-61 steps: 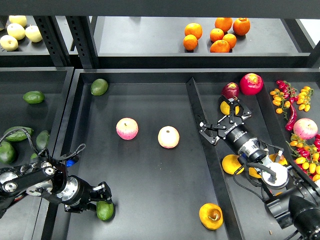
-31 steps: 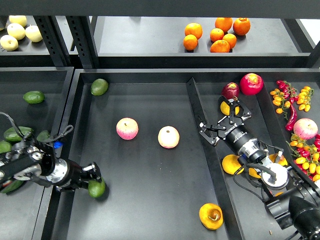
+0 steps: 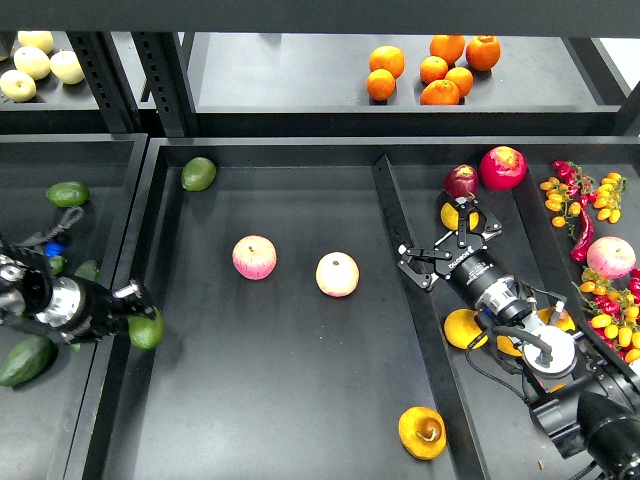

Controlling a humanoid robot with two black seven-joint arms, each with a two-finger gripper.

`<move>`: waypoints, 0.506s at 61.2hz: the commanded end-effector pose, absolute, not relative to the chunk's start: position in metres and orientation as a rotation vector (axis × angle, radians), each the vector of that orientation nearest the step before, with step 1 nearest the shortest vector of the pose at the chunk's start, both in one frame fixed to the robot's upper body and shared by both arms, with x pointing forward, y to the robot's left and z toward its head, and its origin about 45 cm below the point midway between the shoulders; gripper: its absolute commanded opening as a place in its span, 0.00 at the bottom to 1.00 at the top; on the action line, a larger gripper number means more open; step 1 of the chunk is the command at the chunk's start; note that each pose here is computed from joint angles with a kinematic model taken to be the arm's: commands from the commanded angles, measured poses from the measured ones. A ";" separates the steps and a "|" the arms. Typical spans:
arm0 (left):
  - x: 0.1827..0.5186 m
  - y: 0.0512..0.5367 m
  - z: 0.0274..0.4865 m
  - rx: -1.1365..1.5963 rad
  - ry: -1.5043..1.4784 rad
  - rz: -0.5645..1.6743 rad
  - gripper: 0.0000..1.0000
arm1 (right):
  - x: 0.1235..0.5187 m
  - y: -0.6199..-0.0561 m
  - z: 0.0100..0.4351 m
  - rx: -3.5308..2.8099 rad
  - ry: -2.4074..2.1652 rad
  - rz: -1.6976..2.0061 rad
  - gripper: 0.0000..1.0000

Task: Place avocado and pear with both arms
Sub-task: 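Lift the avocado with the left gripper and carry it into the avocado bin, then open the left gripper to drop the avocado among the avocados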

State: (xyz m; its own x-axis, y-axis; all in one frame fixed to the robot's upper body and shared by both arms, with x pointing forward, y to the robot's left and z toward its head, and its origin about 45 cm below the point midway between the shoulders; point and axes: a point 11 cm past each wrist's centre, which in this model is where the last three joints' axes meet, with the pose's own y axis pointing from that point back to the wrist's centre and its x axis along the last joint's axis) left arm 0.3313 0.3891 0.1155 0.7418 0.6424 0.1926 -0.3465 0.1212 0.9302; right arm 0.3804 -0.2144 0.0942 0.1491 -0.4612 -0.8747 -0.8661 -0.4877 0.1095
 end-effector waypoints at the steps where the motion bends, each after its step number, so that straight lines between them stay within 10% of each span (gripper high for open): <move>1: 0.333 0.412 0.128 1.254 0.293 0.798 0.43 | 0.381 -0.214 0.095 -2.012 1.264 1.288 0.99; 31: 0.323 0.462 0.142 1.201 0.386 0.966 0.44 | 0.380 -0.214 0.095 -2.014 1.265 1.287 0.99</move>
State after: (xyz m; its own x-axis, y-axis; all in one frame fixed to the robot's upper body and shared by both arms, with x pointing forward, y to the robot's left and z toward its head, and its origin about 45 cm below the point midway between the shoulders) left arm 0.3257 0.4537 0.1424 0.5921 0.7734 0.2264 -0.4150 0.0519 0.9083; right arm 0.3803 -0.2137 0.0945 0.1518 -0.4623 -0.8736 -0.8648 -0.4902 0.1091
